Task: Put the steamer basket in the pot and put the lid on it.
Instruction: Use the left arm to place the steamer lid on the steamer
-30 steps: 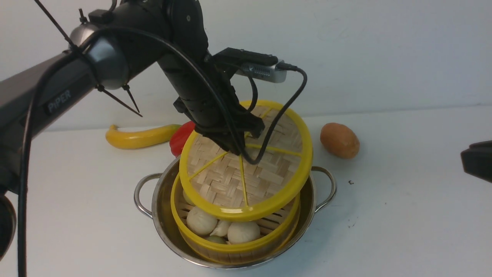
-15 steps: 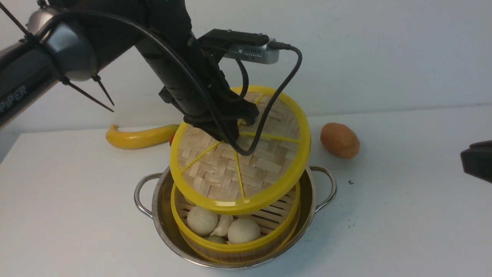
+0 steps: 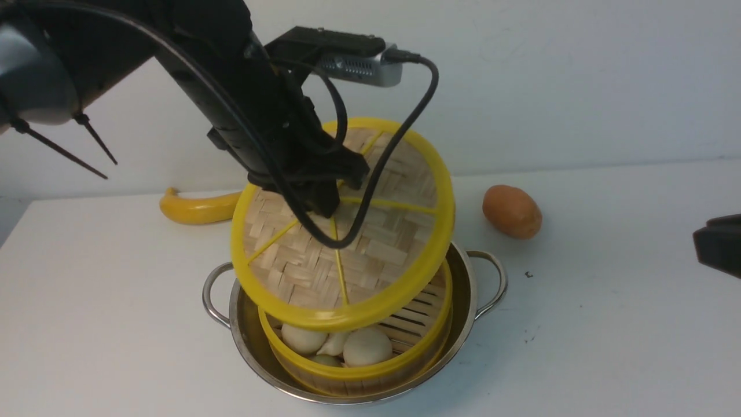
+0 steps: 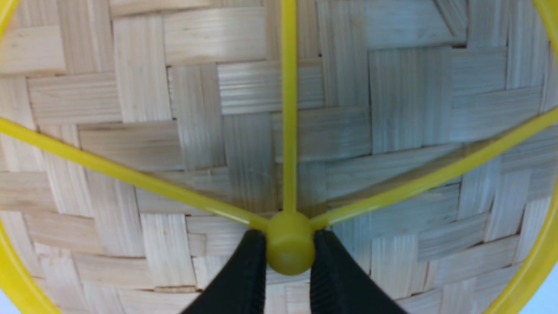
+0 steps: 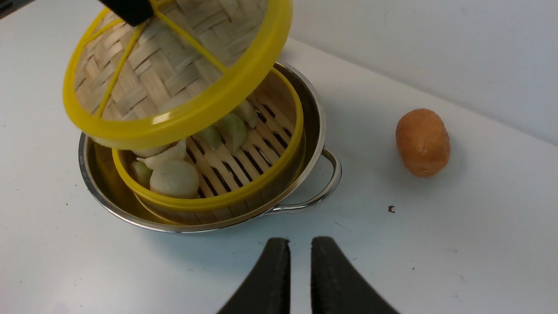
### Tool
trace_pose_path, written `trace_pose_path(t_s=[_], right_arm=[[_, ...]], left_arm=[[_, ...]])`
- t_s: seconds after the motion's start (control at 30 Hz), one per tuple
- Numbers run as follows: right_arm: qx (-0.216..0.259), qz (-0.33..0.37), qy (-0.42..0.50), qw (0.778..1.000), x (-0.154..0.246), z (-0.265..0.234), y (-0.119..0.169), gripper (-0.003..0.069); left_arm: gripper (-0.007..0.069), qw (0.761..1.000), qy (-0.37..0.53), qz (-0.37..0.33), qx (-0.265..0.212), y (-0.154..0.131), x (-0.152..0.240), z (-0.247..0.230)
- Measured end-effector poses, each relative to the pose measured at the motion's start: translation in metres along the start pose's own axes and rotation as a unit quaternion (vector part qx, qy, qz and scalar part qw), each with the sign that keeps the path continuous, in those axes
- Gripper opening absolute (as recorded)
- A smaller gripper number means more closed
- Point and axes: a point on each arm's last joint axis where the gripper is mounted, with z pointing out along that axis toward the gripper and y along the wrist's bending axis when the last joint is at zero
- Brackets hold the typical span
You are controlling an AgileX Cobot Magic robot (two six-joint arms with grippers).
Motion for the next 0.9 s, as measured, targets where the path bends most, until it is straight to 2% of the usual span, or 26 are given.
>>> trace_pose_path(t_s=[0.33, 0.63, 0.9], right_arm=[[0.0, 0.0, 0.0, 1.0, 0.0, 0.0, 0.0, 0.0065], [0.0, 0.0, -0.001, 1.0, 0.0, 0.0, 0.0, 0.0065], [-0.001, 0.0, -0.001, 1.0, 0.0, 0.0, 0.0, 0.0066]], left_arm=[[0.0123, 1.0, 0.018, -0.004, 0.009, 0.0, 0.005, 0.01], [0.0123, 0.997, 0.079, 0.002, 0.014, 0.008, 0.0, 0.063], [0.0123, 0.996, 0.093, 0.0, 0.012, 0.011, -0.001, 0.076]])
